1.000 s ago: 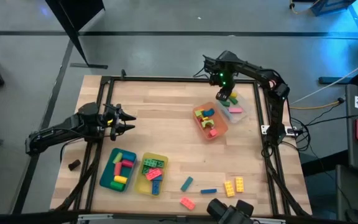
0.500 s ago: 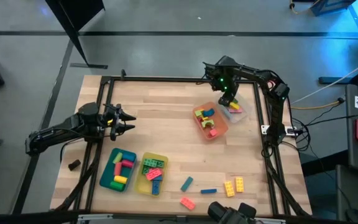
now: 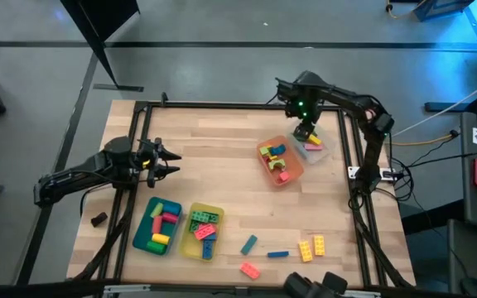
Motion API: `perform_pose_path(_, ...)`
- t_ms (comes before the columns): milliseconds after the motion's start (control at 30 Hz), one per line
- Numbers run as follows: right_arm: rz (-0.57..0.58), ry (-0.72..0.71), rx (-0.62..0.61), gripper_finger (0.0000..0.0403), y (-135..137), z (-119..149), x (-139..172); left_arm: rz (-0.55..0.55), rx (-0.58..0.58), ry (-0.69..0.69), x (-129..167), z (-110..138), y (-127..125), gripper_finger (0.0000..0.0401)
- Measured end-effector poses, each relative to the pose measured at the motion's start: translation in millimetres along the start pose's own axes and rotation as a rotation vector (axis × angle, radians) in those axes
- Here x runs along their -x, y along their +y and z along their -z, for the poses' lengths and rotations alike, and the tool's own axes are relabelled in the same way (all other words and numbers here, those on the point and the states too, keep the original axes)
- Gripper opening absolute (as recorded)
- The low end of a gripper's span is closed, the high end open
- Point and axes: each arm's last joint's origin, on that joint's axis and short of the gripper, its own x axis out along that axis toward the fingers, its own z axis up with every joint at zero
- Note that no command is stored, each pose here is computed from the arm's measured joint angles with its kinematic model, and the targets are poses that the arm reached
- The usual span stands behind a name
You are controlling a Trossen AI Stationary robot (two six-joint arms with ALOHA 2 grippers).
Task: Sort blocks by size
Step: Put the blue rectangle block into the transparent bin
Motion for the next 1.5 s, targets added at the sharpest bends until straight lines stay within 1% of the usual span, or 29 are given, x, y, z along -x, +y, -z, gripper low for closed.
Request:
perform_pose_path(67, -0.002, -0.044, -0.012, 0.0205, 1.2, 10.0, 10.8, -0.002, 0.01, 0.01, -1.5, 3.9, 1.3, 0.0205)
perform_pose_path(167, -0.079, -0.134, -0.062, 0.0205, 6.1, 28.4, 28.1, -0.007, 0.055, 0.031, -4.6, 12.2, 3.9, 0.0205)
perform_pose_path(233, -0.132, -0.181, -0.068, 0.0205, 12.9, 40.1, 36.5, -0.001, 0.062, 0.025, -5.1, 11.9, 3.8, 0.0205)
perform_pose_path(300, -0.147, -0.229, -0.051, 0.0205, 22.8, 50.5, 43.9, 0.011, 0.048, 0.009, -5.3, 10.6, 3.0, 0.0205)
perform_pose_path(400, -0.145, -0.308, -0.003, 0.0205, 45.1, 64.1, 53.6, 0.033, 0.006, -0.024, -5.4, 7.4, 1.1, 0.0205)
perform_pose_path(600, -0.14, -0.41, 0.063, 0.0205, 100.0, 86.4, 60.1, 0.054, -0.04, -0.016, -5.8, 8.3, -0.9, 0.0205)
perform_pose_path(767, -0.158, -0.431, 0.11, 0.0205, 150.2, 99.3, 53.5, 0.064, -0.058, -0.011, -6.0, 8.8, -1.8, 0.0205)
perform_pose_path(933, -0.163, -0.407, 0.169, 0.0205, 197.8, 110.9, 38.4, 0.066, -0.059, -0.01, -6.0, 8.9, -2.0, 0.0205)
perform_pose_path(1067, -0.177, -0.399, 0.184, 0.0205, 230.8, 123.9, 24.5, 0.066, -0.059, -0.01, -6.0, 9.0, -2.0, 0.0205)
perform_pose_path(1167, -0.196, -0.413, 0.222, 0.0205, 254.0, 135.8, 16.5, 0.066, -0.054, -0.005, -6.0, 9.3, -1.9, 0.0205)
perform_pose_path(1367, -0.316, -0.536, 0.295, 0.0205, 301.0, 155.3, 8.4, 0.059, -0.028, 0.027, -6.0, 12.5, -1.2, 0.0205)
perform_pose_path(1433, -0.336, -0.594, 0.325, 0.0205, 317.4, 161.5, 6.1, 0.058, -0.026, 0.033, -5.9, 12.8, -1.2, 0.0205)
perform_pose_path(1500, -0.332, -0.646, 0.361, 0.0205, 333.4, 167.2, 1.0, 0.057, -0.026, 0.033, -5.9, 12.8, -1.2, 0.0205)
